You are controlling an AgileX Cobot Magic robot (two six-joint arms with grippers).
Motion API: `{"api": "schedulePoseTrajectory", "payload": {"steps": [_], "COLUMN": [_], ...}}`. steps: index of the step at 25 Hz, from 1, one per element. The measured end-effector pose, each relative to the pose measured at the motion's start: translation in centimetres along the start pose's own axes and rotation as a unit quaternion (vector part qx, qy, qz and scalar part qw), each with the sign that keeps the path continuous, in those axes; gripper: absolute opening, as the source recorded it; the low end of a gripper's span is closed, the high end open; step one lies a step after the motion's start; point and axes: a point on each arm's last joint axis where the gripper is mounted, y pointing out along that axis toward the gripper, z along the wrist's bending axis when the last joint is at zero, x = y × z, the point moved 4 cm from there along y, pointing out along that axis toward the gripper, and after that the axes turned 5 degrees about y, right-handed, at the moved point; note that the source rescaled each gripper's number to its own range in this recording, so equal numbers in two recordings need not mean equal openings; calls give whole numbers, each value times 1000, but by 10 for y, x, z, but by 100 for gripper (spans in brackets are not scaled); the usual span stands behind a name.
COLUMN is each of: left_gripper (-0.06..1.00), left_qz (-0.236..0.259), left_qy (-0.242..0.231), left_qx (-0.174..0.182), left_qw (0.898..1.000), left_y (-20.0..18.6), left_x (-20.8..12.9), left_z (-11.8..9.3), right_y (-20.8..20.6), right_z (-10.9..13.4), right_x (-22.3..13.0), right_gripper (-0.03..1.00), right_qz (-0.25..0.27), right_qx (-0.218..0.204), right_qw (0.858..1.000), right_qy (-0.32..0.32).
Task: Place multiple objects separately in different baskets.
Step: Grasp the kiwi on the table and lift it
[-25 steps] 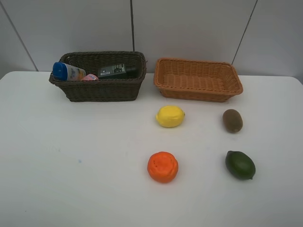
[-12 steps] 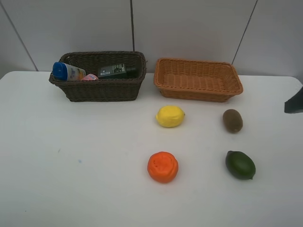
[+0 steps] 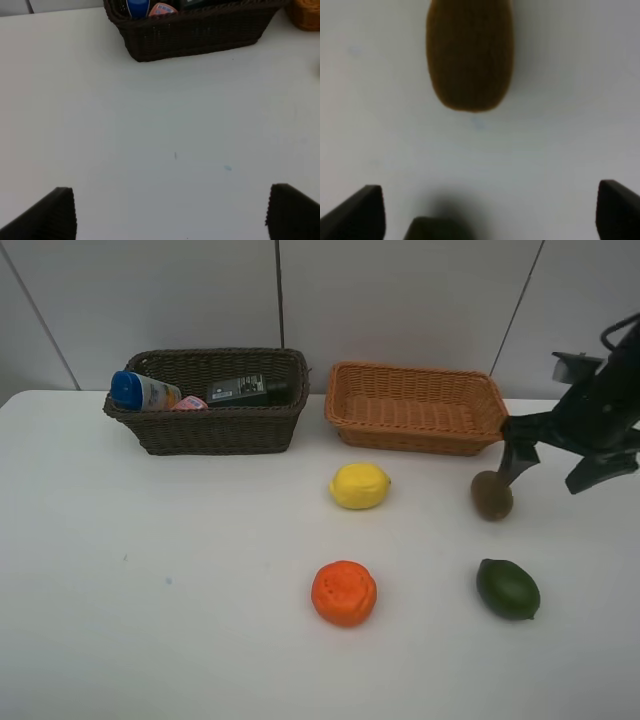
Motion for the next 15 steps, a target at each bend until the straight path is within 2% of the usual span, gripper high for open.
{"api": "schedulePoseTrajectory", "payload": {"steps": [7,15], "left_gripper": [98,98], "left_qz": [0,0], "left_qy": [0,0], "left_qx": [0,0], "left_qw": [1000,1000], "left_y": [0,0], "left_x": [0,0], "left_z": [0,0], "right_y": [32,68], "right_z": [7,8], "right_x": [42,54], "right_gripper": [100,100], "right_qz": [10,30], "right_qx": [-22,-18], "right_qw": [999,999], "right_qy": [-28,-26]}}
